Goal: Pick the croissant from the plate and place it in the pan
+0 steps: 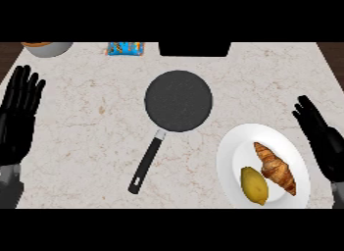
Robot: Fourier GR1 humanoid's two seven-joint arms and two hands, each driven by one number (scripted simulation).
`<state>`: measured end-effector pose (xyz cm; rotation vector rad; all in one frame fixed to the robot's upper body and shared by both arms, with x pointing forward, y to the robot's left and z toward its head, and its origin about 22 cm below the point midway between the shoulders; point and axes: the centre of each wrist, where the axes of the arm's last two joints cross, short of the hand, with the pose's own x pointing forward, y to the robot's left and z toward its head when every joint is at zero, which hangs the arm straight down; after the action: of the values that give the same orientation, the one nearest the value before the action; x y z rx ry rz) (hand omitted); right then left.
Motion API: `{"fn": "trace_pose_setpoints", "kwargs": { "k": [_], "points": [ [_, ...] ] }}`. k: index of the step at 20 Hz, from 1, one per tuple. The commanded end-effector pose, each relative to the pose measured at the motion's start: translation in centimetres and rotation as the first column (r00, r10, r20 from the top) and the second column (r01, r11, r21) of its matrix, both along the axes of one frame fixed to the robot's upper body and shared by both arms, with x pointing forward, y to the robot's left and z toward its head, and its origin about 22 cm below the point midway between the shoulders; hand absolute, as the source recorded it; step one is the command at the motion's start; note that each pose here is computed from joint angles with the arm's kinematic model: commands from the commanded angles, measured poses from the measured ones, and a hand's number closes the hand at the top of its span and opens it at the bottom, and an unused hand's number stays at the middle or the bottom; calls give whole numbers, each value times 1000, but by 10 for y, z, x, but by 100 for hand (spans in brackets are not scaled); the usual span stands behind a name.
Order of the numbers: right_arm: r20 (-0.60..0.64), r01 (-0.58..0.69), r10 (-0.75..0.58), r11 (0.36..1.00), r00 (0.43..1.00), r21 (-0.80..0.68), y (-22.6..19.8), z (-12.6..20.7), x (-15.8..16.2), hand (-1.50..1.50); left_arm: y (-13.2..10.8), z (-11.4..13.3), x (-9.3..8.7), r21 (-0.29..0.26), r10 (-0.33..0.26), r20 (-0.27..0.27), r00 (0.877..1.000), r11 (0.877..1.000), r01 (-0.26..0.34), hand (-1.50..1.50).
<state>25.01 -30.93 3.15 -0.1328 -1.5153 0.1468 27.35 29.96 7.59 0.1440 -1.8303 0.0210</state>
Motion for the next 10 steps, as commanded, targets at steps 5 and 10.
{"fn": "trace_pose_setpoints", "kwargs": {
  "k": [5, 10],
  "points": [
    [170, -116, 104, 991, 980, 60, 13, 43, 42, -150, 8, -46, -29, 263, 69, -281, 957, 965, 8, 0],
    [34, 383, -382, 914, 924, -138, -49, 5, 7, -150, 14, -66, -50, 266, 76, -426, 902, 963, 44, 0]
  ]
}}
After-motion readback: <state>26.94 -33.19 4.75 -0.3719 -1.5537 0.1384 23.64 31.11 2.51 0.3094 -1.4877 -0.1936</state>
